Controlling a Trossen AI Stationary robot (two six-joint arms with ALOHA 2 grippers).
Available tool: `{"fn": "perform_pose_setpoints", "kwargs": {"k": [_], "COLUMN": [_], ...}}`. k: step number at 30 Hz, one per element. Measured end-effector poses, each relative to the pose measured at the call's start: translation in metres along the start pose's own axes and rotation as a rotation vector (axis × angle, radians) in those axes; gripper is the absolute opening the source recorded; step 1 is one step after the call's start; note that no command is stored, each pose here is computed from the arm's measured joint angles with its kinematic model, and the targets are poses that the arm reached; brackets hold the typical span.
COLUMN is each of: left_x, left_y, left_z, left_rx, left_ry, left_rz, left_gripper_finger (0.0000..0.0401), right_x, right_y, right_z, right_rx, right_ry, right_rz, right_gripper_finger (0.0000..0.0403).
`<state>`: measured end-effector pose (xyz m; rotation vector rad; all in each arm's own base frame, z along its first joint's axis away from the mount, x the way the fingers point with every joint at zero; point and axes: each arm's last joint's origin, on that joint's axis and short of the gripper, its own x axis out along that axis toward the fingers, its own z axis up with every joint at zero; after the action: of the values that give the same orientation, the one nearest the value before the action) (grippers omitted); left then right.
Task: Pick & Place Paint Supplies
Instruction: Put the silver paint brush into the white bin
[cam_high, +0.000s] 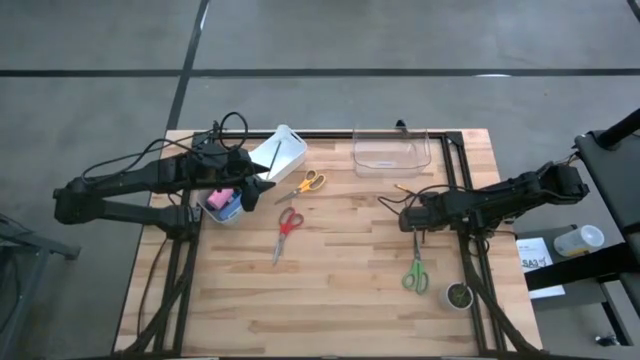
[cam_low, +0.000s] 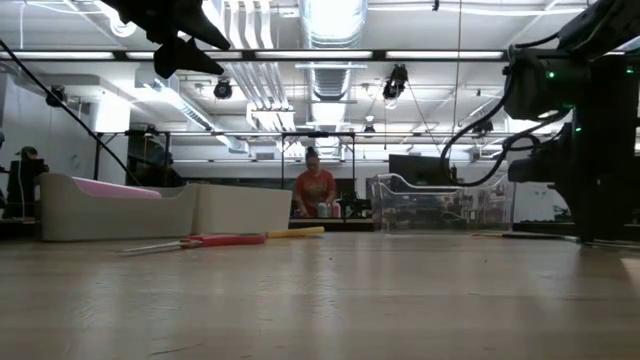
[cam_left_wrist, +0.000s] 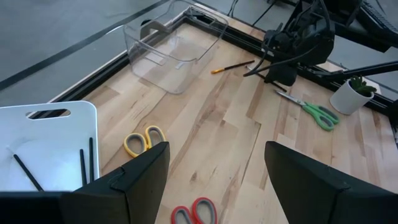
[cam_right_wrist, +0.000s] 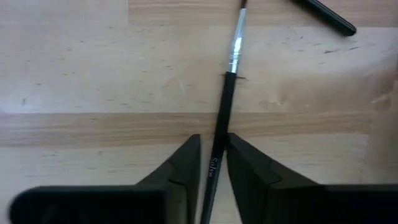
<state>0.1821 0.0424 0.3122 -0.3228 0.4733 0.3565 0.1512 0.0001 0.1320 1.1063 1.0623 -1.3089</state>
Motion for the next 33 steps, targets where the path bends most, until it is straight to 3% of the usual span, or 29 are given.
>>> {"fn": "perform_pose_setpoints", "kwargs": {"k": [6, 33], "left_x": [0.000, 0.000], "left_y": [0.000, 0.000], "left_z": [0.000, 0.000], "left_rx": [0.000, 0.000], "left_ry": [0.000, 0.000], "left_rz": [0.000, 0.000], "left_gripper_finger": [0.0271, 0.0271], "right_x": [0.000, -0.018], "right_y": [0.001, 0.009], "right_z": [0.000, 0.002], "right_rx": [-0.016, -0.068], "right_ry": [-0.008, 0.003], "right_rz": [0.008, 0.021], "right_gripper_finger": [0.0016, 0.0017]}}
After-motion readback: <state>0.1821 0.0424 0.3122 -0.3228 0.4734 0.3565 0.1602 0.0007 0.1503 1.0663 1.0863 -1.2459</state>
